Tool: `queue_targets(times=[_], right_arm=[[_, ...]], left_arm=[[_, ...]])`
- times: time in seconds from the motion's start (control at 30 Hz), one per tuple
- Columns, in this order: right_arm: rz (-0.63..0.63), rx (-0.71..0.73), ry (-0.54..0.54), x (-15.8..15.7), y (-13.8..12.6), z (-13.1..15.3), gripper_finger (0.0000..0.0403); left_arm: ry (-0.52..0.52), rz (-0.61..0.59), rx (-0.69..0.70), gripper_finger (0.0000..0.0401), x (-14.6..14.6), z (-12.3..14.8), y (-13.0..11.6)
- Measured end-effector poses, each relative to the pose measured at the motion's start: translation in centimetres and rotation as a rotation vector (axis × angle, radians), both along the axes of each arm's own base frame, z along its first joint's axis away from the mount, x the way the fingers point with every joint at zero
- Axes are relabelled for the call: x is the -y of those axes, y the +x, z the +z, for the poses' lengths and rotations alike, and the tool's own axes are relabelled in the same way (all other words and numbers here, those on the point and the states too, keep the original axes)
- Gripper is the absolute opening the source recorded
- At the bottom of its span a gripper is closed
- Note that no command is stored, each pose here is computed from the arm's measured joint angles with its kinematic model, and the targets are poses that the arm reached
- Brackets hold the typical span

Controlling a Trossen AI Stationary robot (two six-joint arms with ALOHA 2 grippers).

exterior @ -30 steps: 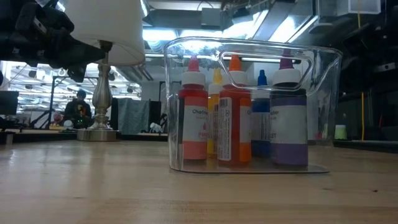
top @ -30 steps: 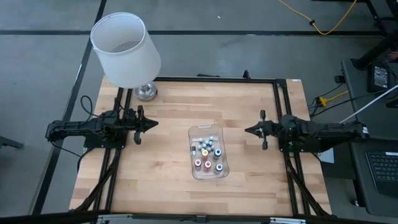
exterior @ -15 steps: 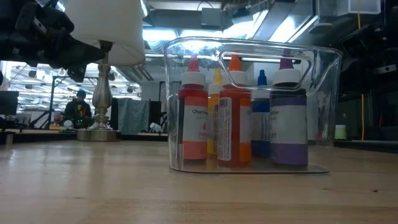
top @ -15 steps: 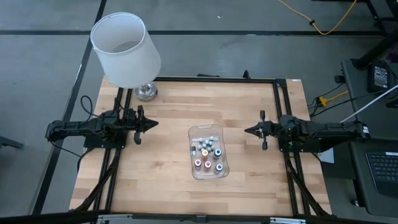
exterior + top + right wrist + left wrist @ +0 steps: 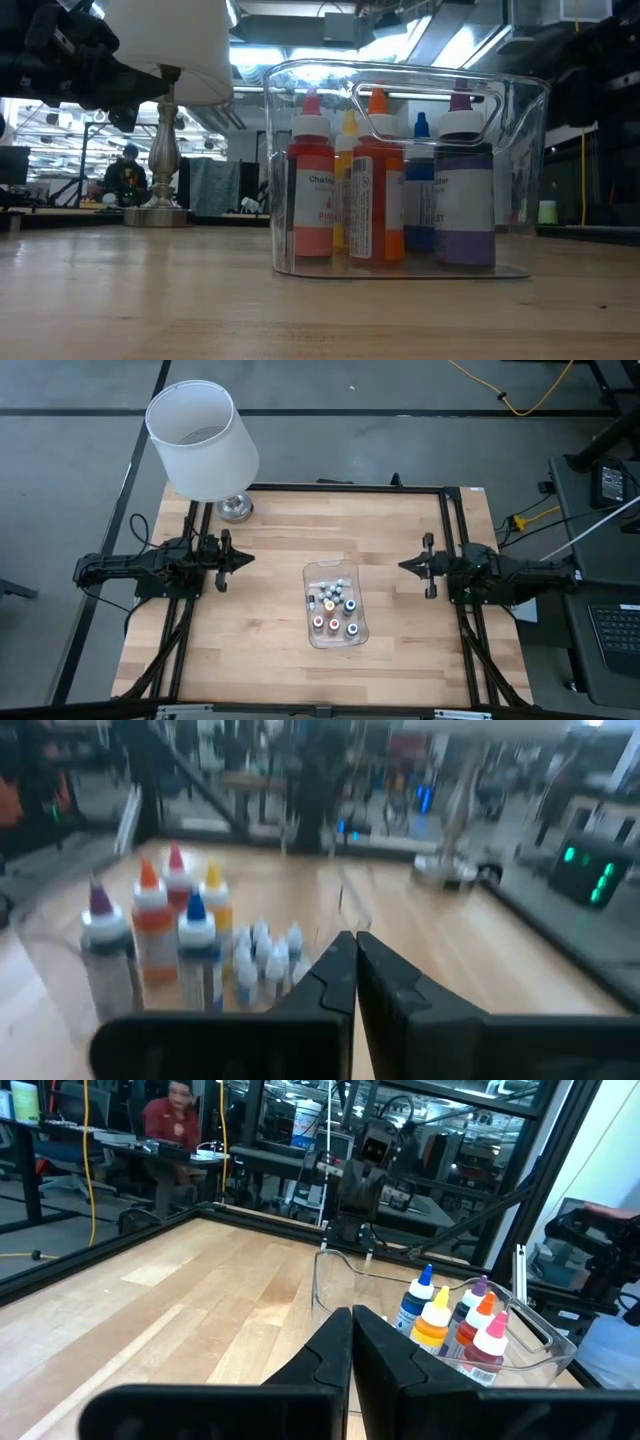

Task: Pick & Place food coloring
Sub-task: Return to Home Position

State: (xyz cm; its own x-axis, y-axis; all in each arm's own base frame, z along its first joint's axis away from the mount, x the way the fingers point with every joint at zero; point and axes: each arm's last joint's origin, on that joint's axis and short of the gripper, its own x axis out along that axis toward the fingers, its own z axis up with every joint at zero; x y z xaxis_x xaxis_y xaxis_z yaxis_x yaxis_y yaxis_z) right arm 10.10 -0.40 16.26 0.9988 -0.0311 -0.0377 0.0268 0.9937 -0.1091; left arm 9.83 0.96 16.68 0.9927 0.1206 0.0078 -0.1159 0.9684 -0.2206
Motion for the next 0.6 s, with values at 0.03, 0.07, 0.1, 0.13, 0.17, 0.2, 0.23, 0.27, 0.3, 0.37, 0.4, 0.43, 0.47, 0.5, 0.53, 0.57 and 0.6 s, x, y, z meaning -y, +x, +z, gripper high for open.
queue_targets(times=[0.03, 0.07, 0.1, 0.13, 0.17, 0.2, 0.23, 0.27, 0.3, 0.37, 0.4, 0.43, 0.47, 0.5, 0.53, 0.57, 0.6], right_arm=[[0.000, 0.026, -0.002, -0.01, -0.16, 0.21, 0.0016], [0.000, 0.052, -0.003, -0.01, -0.32, 0.41, 0.0016], [0.000, 0.069, -0.003, -0.02, -0.39, 0.56, 0.0016], [0.000, 0.083, -0.003, -0.02, -0.37, 0.73, 0.0016], [0.000, 0.086, -0.003, -0.02, -0.37, 0.75, 0.0016], [0.000, 0.091, -0.004, -0.02, -0.38, 0.79, 0.0016], [0.000, 0.092, -0.005, -0.02, -0.39, 0.82, 0.0016], [0.002, 0.085, -0.004, -0.02, -0.38, 0.74, 0.0016], [0.005, 0.074, -0.003, -0.03, -0.37, 0.64, 0.0016], [0.008, 0.067, -0.003, -0.04, -0.37, 0.56, 0.0016], [0.008, 0.060, -0.003, -0.04, -0.37, 0.50, 0.0016], [0.008, 0.057, -0.003, -0.04, -0.36, 0.47, 0.0016], [0.008, 0.058, -0.003, -0.04, -0.37, 0.48, 0.0016], [0.008, 0.059, -0.003, -0.04, -0.37, 0.48, 0.0016], [0.008, 0.058, -0.003, -0.04, -0.36, 0.47, 0.0016], [0.008, 0.057, -0.003, -0.04, -0.36, 0.47, 0.0016], [0.008, 0.058, -0.003, -0.04, -0.37, 0.48, 0.0016]], left_arm=[[0.000, 0.000, 0.000, 0.0007, 0.00, 0.00, 0.00], [0.000, 0.000, 0.000, 0.0007, 0.00, 0.00, 0.00], [0.000, 0.000, 0.000, 0.0008, 0.00, 0.00, 0.00], [0.000, 0.000, 0.000, 0.0009, 0.00, 0.00, 0.00], [0.000, 0.000, 0.000, 0.0010, 0.00, 0.00, 0.00], [0.000, 0.000, 0.000, 0.0010, 0.00, 0.00, 0.00], [0.000, 0.000, 0.000, 0.0010, 0.00, 0.00, 0.00], [0.000, -0.001, 0.000, 0.0010, 0.00, 0.00, 0.00], [0.000, -0.001, 0.001, 0.0010, 0.00, 0.01, 0.00], [0.000, 0.000, 0.000, 0.0008, 0.00, 0.00, 0.00], [0.000, -0.001, 0.000, 0.0007, 0.00, 0.00, 0.00], [0.000, 0.000, 0.000, 0.0006, 0.00, 0.00, 0.00], [0.000, 0.000, 0.000, 0.0006, 0.00, 0.00, 0.00], [0.000, 0.000, 0.000, 0.0006, 0.00, 0.00, 0.00], [0.000, 0.000, 0.000, 0.0007, 0.00, 0.00, 0.00], [0.000, 0.000, 0.000, 0.0008, 0.00, 0.00, 0.00], [0.000, 0.000, 0.000, 0.0009, 0.00, 0.00, 0.00]])
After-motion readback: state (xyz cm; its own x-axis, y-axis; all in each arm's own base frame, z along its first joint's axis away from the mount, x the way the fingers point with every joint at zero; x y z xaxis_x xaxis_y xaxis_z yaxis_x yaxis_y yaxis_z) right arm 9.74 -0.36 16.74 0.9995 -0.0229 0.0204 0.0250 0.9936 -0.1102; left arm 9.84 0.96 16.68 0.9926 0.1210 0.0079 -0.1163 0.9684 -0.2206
